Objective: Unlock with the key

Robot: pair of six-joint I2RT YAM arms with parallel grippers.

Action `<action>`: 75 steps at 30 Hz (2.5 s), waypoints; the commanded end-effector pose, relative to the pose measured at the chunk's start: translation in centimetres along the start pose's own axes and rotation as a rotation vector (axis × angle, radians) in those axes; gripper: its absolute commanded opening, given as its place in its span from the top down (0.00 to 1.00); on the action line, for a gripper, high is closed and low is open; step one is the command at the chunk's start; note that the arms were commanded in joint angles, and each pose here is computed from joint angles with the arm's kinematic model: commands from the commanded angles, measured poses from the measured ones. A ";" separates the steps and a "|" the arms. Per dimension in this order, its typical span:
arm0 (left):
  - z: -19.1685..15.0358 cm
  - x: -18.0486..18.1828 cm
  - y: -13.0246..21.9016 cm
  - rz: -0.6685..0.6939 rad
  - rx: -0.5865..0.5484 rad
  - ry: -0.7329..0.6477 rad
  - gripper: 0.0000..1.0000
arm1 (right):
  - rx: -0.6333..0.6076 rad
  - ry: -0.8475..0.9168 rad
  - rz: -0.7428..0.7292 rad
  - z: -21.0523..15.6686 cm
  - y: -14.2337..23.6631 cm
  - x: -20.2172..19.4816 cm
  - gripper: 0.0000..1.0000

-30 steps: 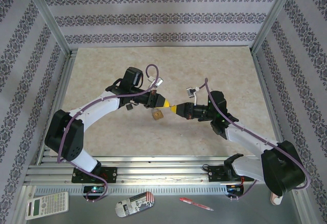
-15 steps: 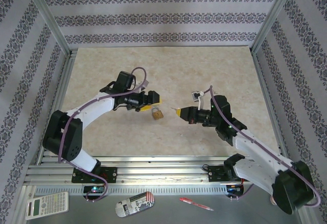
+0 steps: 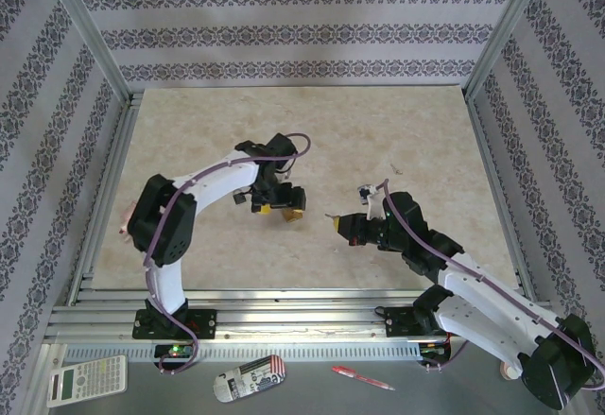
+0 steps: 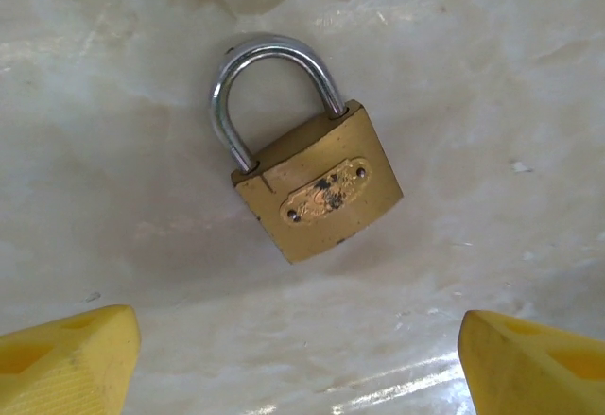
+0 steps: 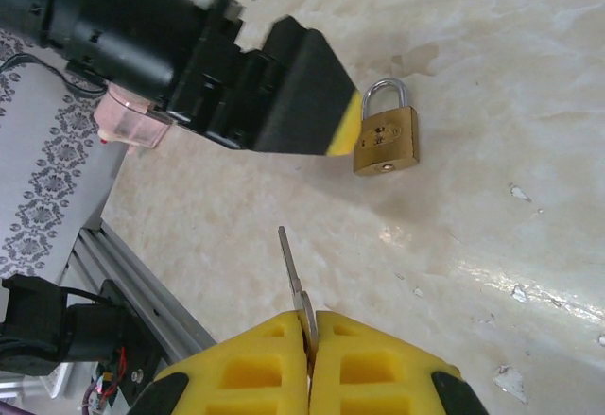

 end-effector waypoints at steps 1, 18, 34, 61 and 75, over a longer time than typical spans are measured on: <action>-0.4 0.3 -1.1 0.117 0.050 0.011 0.14 | -0.004 0.031 -0.022 -0.8 0.2 -0.2 1.00; 2.2 -2.6 -4.9 0.142 0.064 0.136 0.18 | -0.033 0.038 0.060 -3.3 0.3 -0.6 1.00; 3.4 -2.5 -8.7 0.299 0.150 0.100 0.48 | -0.042 0.076 0.108 -3.9 0.2 -0.5 1.00; 1.7 -4.4 4.3 -0.966 -0.032 0.488 1.00 | -0.203 0.170 -0.150 0.3 -3.5 2.8 1.00; -0.4 -2.6 5.4 -1.140 0.020 0.648 1.00 | -0.287 0.226 -0.286 1.5 -4.1 1.9 1.00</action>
Point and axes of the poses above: each hand's point on the last joint's axis, 136 mm out from that joint toward the fingers, its own y axis back along the fingers, its own x axis along the line the jaws close on, z = x × y, the point moved 9 cm from there along y, back along the fingers, and after that the axes turned 14 degrees about y, right-handed, at the moved point
